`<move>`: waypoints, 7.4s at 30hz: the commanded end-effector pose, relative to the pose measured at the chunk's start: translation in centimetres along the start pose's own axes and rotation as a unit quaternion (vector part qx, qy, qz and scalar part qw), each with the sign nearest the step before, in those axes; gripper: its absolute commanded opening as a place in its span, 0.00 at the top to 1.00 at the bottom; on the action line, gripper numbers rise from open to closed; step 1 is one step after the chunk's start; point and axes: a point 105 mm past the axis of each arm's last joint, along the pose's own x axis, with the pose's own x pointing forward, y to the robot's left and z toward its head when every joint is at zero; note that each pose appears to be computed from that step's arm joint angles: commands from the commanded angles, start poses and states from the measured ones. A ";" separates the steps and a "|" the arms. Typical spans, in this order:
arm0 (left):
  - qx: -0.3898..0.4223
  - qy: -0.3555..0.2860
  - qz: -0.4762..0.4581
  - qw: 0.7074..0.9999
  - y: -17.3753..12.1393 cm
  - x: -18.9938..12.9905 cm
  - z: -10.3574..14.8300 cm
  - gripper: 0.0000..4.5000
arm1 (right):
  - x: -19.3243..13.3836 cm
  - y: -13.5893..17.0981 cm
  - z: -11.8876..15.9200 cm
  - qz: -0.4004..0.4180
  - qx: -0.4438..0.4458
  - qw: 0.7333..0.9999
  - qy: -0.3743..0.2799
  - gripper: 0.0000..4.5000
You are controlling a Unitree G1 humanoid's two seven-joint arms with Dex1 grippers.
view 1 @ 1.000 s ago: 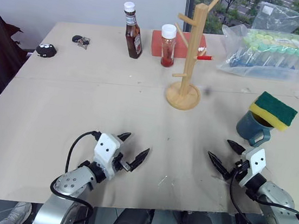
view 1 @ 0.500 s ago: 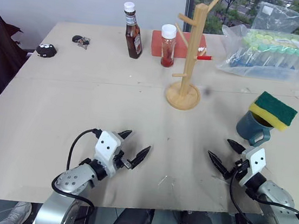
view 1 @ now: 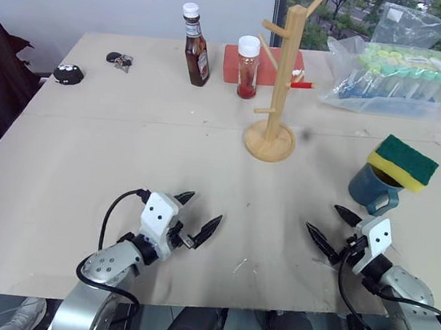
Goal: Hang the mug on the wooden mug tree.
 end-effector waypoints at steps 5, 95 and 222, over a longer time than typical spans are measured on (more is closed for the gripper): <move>0.040 -0.055 -0.089 0.994 -0.7 1.5 4.8 0.00 | -0.6 -1.2 9.5 0.042 -0.071 0.993 -0.080 0.01; 0.049 -0.133 -0.379 0.914 -6.0 2.2 13.3 0.00 | -3.9 -4.3 4.3 -0.236 0.030 0.963 0.122 0.00; 0.022 -0.226 0.006 0.974 -3.1 3.9 14.8 0.00 | 16.2 -5.4 26.4 0.210 -0.458 0.860 0.083 0.69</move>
